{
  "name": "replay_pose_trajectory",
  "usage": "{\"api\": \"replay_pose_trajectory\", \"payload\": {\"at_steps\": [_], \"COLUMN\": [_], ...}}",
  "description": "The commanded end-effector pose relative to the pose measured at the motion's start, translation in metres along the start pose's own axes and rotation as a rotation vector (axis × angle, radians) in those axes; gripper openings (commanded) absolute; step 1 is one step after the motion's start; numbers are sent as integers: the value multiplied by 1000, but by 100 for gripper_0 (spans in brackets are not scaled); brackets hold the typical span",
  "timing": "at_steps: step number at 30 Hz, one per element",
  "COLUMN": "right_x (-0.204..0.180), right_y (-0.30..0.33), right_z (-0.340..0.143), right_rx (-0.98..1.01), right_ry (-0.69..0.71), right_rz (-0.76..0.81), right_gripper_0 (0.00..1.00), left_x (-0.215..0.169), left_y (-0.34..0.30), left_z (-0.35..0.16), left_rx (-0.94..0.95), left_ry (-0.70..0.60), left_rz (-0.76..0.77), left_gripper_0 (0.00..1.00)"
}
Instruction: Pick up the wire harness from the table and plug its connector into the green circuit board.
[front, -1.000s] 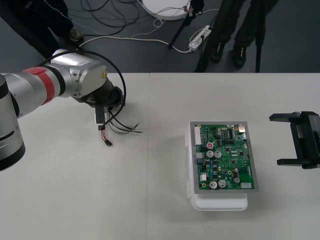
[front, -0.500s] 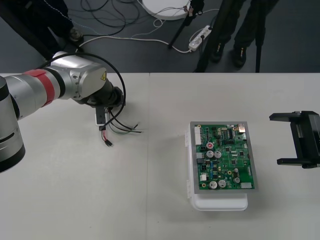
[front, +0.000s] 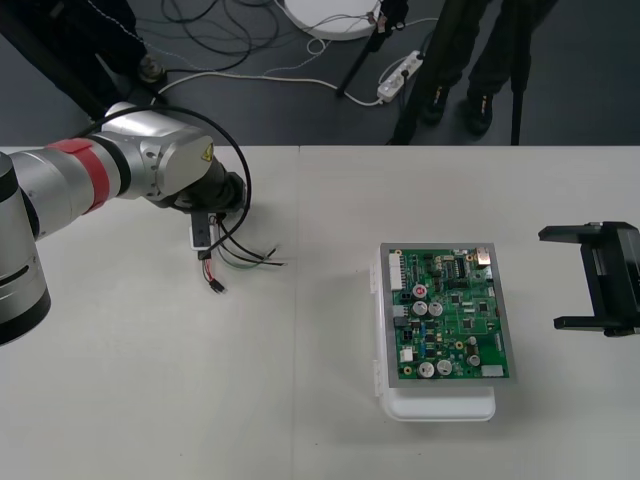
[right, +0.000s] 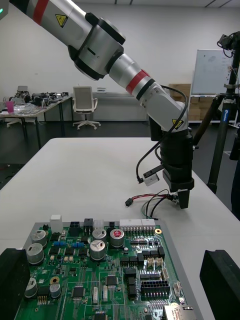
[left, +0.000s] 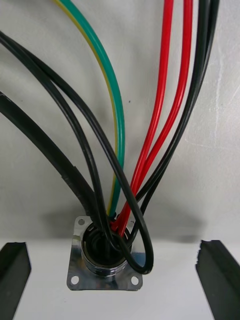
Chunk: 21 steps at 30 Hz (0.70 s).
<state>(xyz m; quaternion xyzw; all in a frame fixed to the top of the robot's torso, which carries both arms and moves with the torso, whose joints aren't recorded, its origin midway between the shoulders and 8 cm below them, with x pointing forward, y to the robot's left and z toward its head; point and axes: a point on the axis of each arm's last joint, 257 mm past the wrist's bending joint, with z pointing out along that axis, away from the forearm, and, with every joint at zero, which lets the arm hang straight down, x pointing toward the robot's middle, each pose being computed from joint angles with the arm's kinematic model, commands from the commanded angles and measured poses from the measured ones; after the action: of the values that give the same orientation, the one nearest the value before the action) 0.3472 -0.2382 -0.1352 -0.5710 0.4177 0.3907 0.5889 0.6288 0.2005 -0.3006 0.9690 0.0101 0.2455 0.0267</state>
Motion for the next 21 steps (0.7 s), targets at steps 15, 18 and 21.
{"api": "replay_pose_trajectory", "payload": {"at_steps": [15, 18, 21], "right_x": [-10, -10, -10], "right_y": [-12, -12, -12], "right_z": [5, 5, 5], "right_rx": [-6, -6, -6], "right_ry": [-23, -23, -23], "right_rz": [-19, -19, -19], "right_gripper_0": [100, 100, 100], "left_x": [-8, -8, -8], "left_y": [1, 1, 1], "left_z": [11, 11, 11], "left_rx": [14, 13, 10], "left_ry": [13, 13, 11], "left_rz": [107, 102, 92], "left_gripper_0": [0, 0, 0]}}
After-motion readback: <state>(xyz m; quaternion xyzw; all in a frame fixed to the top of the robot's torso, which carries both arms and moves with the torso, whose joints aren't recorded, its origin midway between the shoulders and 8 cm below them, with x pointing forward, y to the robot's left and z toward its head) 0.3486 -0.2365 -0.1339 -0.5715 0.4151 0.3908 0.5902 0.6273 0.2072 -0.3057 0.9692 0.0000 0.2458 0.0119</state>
